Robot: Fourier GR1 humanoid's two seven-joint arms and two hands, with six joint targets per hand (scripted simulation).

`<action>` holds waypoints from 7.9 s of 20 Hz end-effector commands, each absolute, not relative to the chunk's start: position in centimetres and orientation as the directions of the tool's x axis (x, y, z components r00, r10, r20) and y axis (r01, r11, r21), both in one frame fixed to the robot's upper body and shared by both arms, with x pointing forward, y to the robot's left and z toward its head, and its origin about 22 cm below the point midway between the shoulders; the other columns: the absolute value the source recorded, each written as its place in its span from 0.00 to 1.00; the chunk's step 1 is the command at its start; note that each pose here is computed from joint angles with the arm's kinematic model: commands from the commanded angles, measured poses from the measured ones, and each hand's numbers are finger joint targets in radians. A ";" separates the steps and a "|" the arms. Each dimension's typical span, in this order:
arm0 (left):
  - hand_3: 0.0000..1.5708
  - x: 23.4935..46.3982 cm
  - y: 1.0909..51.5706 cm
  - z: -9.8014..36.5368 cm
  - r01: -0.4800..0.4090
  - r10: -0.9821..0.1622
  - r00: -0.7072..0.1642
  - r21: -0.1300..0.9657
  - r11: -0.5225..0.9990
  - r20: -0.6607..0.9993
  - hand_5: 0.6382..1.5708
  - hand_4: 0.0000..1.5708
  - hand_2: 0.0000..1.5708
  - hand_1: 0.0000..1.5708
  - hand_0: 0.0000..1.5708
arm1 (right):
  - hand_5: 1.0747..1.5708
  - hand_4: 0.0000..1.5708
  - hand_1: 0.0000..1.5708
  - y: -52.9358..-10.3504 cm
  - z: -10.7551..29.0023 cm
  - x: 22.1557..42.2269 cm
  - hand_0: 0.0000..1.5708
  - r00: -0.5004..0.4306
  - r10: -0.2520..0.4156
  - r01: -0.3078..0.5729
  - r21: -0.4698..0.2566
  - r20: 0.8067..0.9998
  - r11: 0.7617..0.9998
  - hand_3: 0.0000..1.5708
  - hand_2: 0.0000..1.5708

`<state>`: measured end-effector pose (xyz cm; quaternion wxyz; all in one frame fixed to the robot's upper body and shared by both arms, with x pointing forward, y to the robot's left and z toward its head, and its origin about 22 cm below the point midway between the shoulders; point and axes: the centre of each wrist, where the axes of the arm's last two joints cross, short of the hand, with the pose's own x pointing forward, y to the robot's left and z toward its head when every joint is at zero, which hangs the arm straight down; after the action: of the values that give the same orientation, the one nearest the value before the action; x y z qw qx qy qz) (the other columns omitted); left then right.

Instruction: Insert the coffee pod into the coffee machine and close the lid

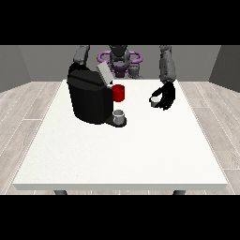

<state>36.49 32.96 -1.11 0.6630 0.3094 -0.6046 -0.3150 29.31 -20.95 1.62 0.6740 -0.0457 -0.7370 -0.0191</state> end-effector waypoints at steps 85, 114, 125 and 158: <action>0.75 46.4 24.5 20.7 -0.002 -0.818 -0.246 0.844 0.537 0.520 1.00 0.31 0.81 0.78 0.78 | 1.00 0.28 0.00 -20.3 3.1 31.2 0.00 -0.146 0.012 0.092 0.002 0.989 0.996 0.00 0.00; 0.00 46.2 25.9 20.7 0.057 -0.887 -0.250 0.920 0.387 0.389 1.00 0.00 0.00 0.00 0.00 | 1.00 0.27 0.00 -21.6 2.6 31.2 0.00 -0.140 0.010 0.102 0.004 0.990 0.995 0.00 0.00; 0.00 46.1 23.5 20.3 0.110 -0.870 -0.288 0.917 0.384 0.400 1.00 0.00 0.00 0.00 0.00 | 1.00 0.27 0.00 -24.0 1.4 31.5 0.00 -0.090 0.011 0.162 0.004 0.996 0.987 0.00 0.00; 0.00 36.1 24.4 -3.1 0.241 -0.071 0.072 0.051 0.969 0.995 1.00 0.00 0.00 0.00 0.00 | 1.00 0.00 0.00 -27.6 2.2 28.4 0.00 -0.026 0.056 0.070 -0.054 0.998 0.996 0.00 0.00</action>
<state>37.01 24.89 -2.48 0.7311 -0.0323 -0.6701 -0.1237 27.77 -27.76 1.37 0.7046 -0.0523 -0.7077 -0.0069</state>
